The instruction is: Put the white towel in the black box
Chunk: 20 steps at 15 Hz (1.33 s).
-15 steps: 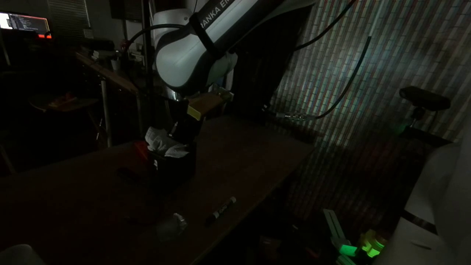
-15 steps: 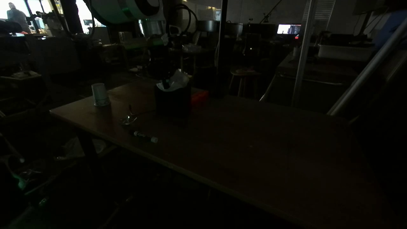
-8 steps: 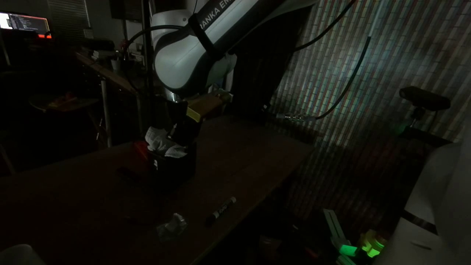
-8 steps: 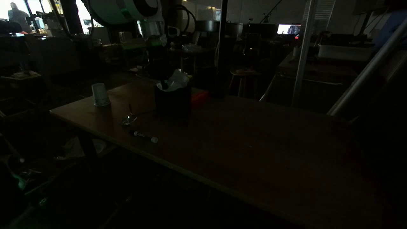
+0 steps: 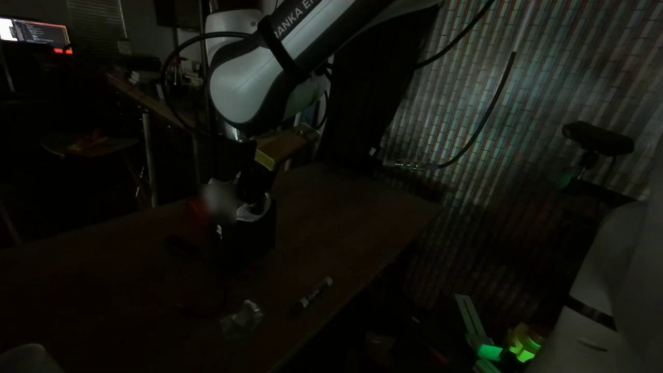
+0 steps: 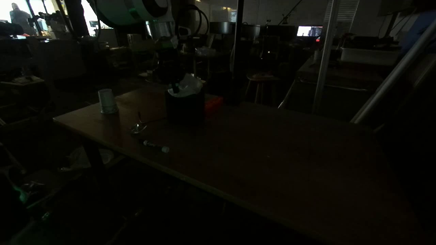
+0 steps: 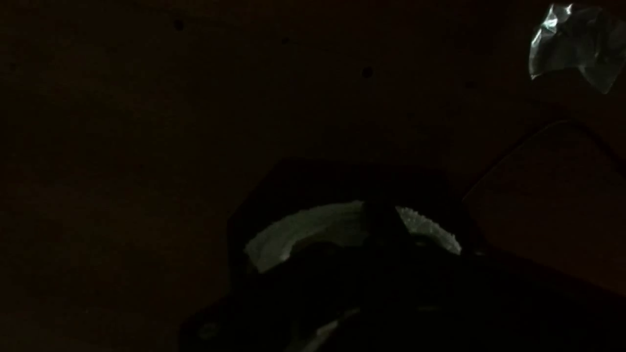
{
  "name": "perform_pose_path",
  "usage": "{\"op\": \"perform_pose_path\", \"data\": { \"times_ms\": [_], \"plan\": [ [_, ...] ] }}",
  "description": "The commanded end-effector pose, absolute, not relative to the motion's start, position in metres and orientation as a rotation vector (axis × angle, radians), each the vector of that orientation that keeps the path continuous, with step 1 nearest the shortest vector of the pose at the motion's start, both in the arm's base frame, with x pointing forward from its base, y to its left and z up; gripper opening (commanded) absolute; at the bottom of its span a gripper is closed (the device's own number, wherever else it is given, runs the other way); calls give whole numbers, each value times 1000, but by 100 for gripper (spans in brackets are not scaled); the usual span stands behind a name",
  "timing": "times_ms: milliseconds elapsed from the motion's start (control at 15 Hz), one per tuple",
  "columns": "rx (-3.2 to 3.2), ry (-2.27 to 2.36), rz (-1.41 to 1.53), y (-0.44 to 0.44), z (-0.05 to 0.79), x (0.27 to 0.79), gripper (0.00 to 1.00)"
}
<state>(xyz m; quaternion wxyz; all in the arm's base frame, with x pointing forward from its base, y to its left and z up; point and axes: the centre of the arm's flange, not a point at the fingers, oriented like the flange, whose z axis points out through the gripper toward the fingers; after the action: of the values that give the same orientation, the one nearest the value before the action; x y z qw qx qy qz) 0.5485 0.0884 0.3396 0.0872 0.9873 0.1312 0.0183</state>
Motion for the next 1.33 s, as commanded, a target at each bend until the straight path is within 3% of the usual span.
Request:
{"op": "perform_pose_path", "data": {
  "times_ms": [0,1267],
  "plan": [
    [2949,406,112,93,346,567,0],
    [3004,422,96,90,304,603,0]
  ]
}}
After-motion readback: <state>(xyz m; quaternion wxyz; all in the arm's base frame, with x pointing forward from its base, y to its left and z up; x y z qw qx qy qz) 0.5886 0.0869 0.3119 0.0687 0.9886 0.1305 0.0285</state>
